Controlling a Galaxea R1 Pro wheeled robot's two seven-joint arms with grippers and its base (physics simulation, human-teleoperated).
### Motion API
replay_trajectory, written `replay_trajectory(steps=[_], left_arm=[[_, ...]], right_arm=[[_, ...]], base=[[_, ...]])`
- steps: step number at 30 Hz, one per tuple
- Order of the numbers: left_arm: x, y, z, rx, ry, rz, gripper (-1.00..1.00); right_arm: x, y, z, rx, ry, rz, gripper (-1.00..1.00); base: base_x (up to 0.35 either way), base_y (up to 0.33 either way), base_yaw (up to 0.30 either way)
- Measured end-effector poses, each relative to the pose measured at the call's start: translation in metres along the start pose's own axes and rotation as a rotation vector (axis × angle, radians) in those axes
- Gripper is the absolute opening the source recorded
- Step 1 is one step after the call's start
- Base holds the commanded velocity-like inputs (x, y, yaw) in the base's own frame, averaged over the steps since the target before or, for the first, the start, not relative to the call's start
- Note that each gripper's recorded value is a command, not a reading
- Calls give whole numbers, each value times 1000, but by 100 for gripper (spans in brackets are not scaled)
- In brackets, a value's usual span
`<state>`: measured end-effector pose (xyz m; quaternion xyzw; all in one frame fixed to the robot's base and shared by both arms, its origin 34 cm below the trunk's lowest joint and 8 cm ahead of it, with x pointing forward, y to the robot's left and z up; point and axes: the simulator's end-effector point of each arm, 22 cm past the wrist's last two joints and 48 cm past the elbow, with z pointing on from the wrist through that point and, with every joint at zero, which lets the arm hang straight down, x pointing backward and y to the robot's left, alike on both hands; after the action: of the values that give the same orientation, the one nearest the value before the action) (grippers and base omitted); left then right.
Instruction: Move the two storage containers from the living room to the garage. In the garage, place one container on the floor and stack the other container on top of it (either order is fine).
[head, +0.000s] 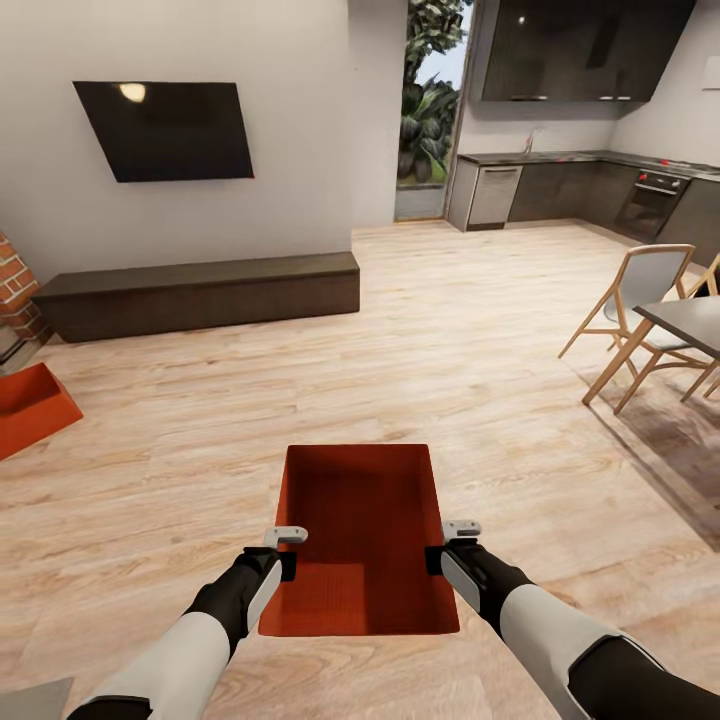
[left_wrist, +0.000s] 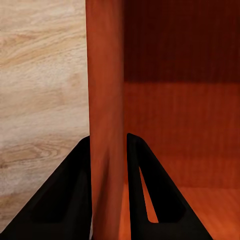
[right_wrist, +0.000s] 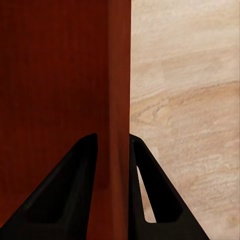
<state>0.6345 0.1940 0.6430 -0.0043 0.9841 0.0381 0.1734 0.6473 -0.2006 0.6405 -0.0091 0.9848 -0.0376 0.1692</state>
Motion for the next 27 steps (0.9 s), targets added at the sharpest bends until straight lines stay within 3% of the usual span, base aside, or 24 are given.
replay_trajectory(steps=[27], left_arm=[[-3, 2, -29, 0, 1, 0, -100]], right_arm=[[-2, -3, -29, 0, 1, -1, -100]], base=[[0, 0, 0]])
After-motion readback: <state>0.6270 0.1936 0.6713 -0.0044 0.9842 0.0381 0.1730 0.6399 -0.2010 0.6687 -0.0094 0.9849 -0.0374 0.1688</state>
